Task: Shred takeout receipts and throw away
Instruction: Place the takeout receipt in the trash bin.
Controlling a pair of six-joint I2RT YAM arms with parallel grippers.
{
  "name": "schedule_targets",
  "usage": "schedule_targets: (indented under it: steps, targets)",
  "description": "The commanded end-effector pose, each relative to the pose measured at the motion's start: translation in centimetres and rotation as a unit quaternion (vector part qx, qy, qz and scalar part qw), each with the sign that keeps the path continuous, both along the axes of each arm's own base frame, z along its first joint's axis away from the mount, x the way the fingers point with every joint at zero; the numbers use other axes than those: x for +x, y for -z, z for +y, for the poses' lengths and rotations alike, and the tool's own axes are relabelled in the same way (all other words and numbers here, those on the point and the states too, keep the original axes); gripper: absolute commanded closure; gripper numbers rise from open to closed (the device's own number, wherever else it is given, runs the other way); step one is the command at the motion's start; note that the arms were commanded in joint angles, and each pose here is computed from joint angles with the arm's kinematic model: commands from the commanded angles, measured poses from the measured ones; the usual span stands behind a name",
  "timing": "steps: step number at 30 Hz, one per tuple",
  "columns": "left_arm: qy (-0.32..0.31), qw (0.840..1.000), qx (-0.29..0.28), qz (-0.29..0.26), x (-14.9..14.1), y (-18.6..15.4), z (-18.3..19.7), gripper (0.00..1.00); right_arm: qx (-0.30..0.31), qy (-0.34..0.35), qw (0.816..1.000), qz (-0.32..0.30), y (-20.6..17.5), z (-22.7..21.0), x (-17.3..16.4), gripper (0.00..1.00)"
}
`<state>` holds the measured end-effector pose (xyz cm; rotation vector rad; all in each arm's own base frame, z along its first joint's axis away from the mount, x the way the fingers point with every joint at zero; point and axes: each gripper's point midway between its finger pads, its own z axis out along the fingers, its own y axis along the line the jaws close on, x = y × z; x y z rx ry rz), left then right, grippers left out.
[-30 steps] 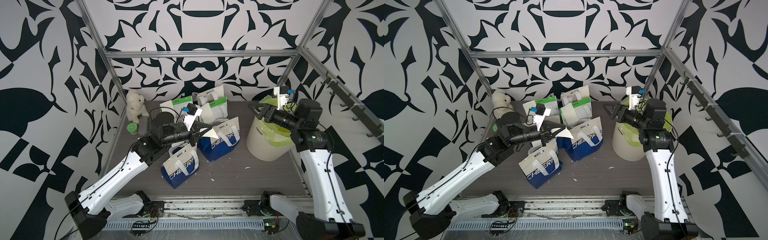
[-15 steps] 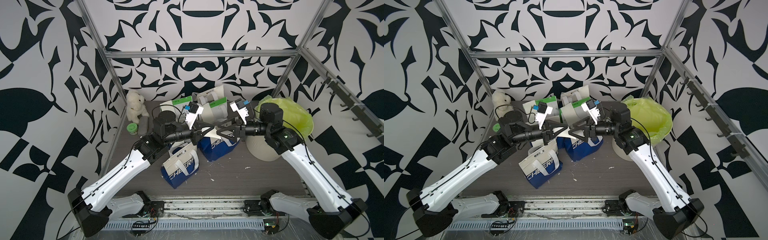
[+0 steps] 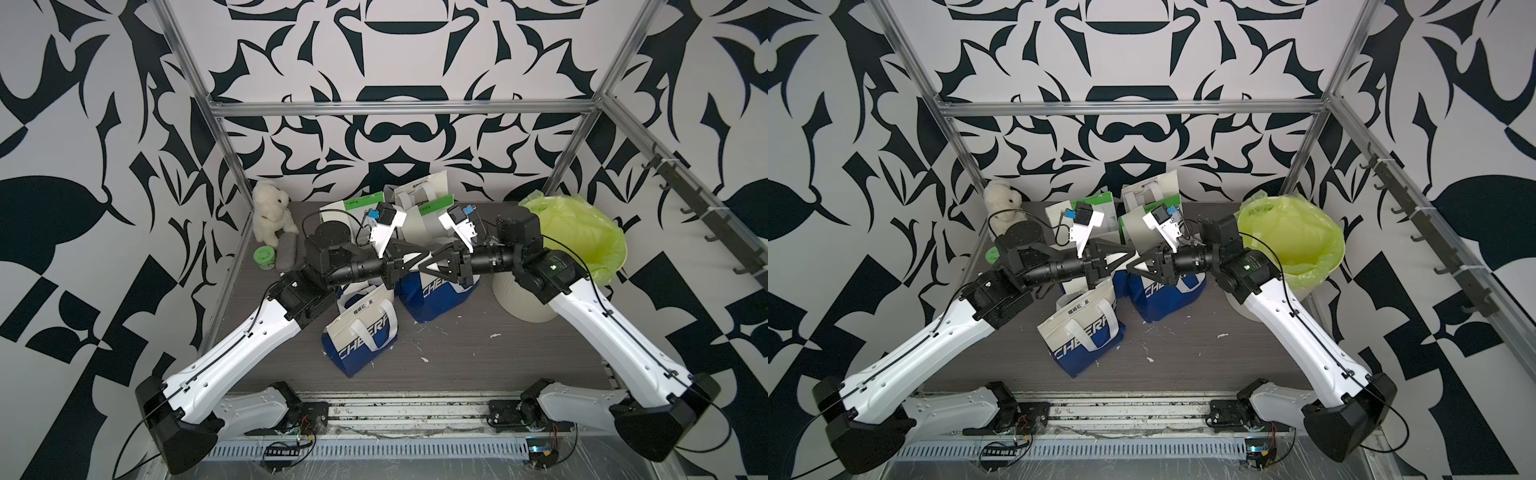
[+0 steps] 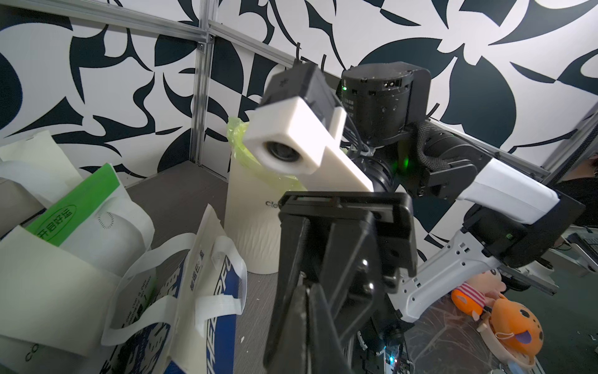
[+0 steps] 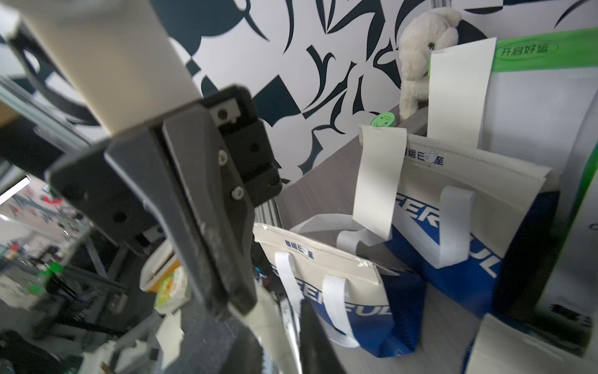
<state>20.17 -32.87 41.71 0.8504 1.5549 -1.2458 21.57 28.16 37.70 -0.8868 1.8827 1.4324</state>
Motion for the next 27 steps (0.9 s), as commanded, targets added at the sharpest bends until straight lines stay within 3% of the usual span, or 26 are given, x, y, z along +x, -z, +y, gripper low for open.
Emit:
schedule_targets:
  steps: [1,6,7,8,9,10,11,12,16,20,24,27]
  targets:
    - [0.007,1.0,-0.02,-0.017,-0.8,-1.7,0.4,1.0,0.023,0.007,0.999,-0.021,-2.8,0.0,0.1,0.99]
    - [-0.003,1.0,-0.011,-0.023,-0.7,-1.5,0.8,1.0,0.026,0.029,0.999,-0.021,-3.3,-0.3,0.3,1.0]
    - [-0.006,1.0,-0.008,-0.025,-0.7,-1.4,0.9,0.85,0.022,0.042,0.999,-0.022,-3.3,-0.5,0.5,1.0]
    - [-0.014,1.0,-0.003,-0.027,-0.5,-1.3,1.0,0.61,0.015,0.061,0.998,-0.021,-3.2,-0.8,0.9,1.0]
    - [-0.024,0.999,0.001,-0.032,-0.3,-1.3,1.3,0.43,0.008,0.074,0.997,-0.023,-3.1,-1.1,1.1,1.0]
    - [-0.038,0.999,0.006,-0.039,0.0,-1.3,1.6,0.3,-0.004,0.092,0.995,-0.025,-3.0,-1.5,1.5,1.0]
    - [-0.056,0.997,0.01,-0.047,0.4,-1.3,2.0,0.08,-0.023,0.118,0.992,-0.027,-2.6,-2.1,2.0,1.0]
    - [-0.075,0.996,0.014,-0.053,0.8,-1.3,2.5,0.0,-0.041,0.14,0.989,-0.028,-2.2,-2.7,2.4,1.0]
    - [-0.184,0.98,0.032,-0.073,3.1,-1.1,5.5,0.0,-0.138,0.264,0.954,-0.02,-0.7,-6.7,5.3,1.0]
    - [-0.258,0.96,0.073,-0.084,4.4,0.3,8.0,0.0,-0.198,0.425,0.883,0.03,0.0,-14.3,8.9,1.0]
    - [-0.321,0.939,0.104,-0.061,5.5,1.9,10.4,0.01,-0.174,0.548,0.811,0.108,0.4,-22.9,10.3,1.0]
    - [-0.311,0.94,0.123,-0.063,5.0,3.0,10.6,0.0,-0.186,0.601,0.764,0.145,1.7,-27.5,10.5,1.0]
